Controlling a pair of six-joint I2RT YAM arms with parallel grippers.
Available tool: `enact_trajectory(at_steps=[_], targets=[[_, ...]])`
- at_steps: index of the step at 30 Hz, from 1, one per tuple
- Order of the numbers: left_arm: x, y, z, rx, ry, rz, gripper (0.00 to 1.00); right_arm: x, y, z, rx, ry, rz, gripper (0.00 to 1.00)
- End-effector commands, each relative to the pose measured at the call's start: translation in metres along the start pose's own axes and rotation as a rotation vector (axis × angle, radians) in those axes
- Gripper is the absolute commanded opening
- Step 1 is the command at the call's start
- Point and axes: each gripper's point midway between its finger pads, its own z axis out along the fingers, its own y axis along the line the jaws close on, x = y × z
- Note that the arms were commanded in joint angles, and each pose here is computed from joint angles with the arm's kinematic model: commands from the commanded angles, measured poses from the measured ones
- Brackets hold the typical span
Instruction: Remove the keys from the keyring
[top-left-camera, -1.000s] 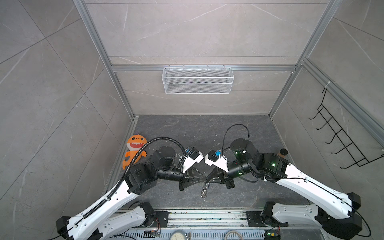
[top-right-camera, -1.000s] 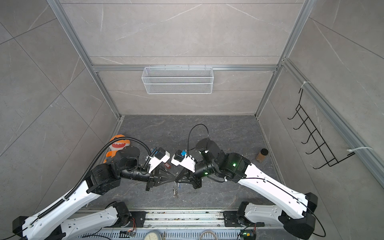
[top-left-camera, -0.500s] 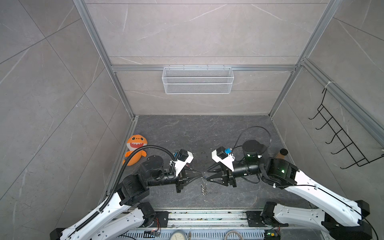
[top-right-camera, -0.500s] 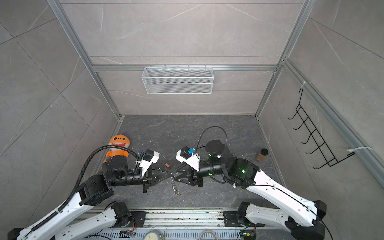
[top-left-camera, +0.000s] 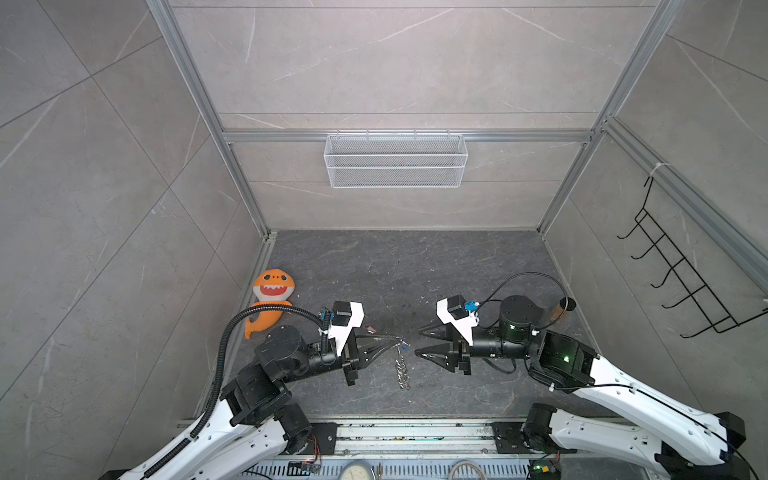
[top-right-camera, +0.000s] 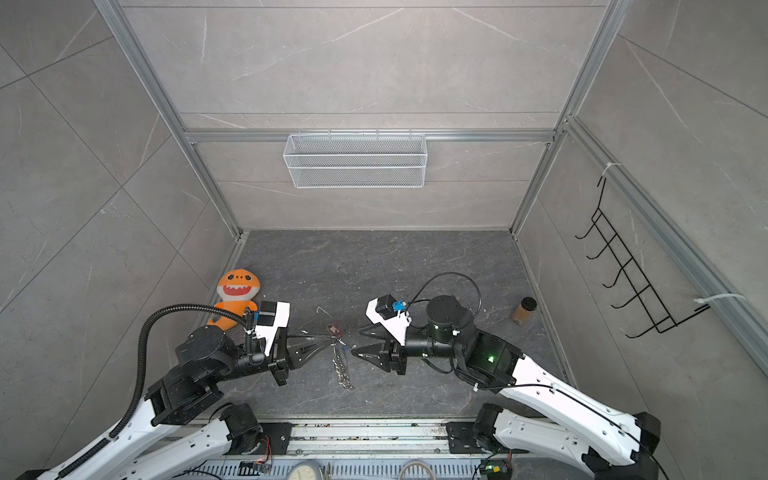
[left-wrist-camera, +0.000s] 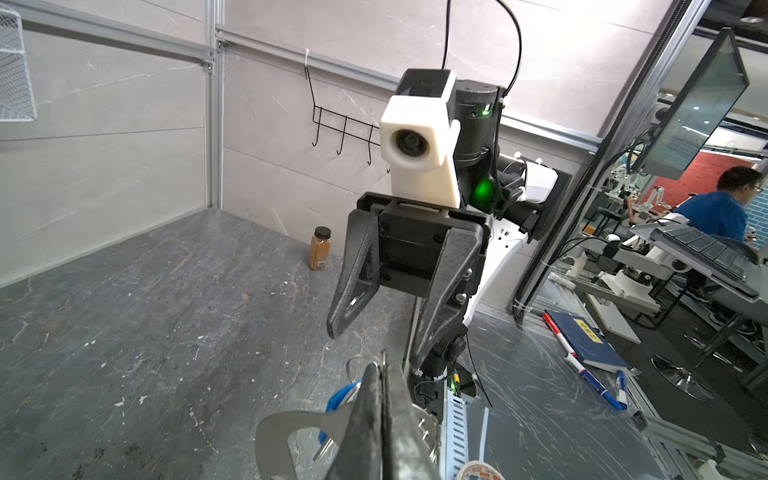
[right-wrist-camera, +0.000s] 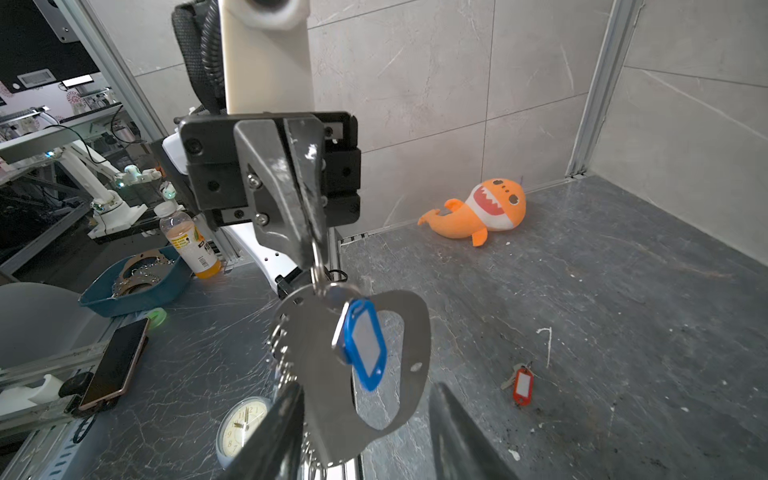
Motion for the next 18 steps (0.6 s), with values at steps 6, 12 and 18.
enact_trajectory(at_steps=[6,12,18], targets=[[-0.021,-0.007,0.000,0.033,-0.087,0.023,0.00,-0.015,0.005,0.007,-0.003,-0.063,-0.014,0.50],[-0.020,-0.007,0.001,0.034,-0.090,0.018,0.00,-0.006,0.001,0.021,0.049,-0.007,-0.032,0.50],[-0.019,-0.008,0.000,0.038,-0.086,0.014,0.00,-0.005,-0.003,0.026,0.076,0.005,-0.037,0.43]])
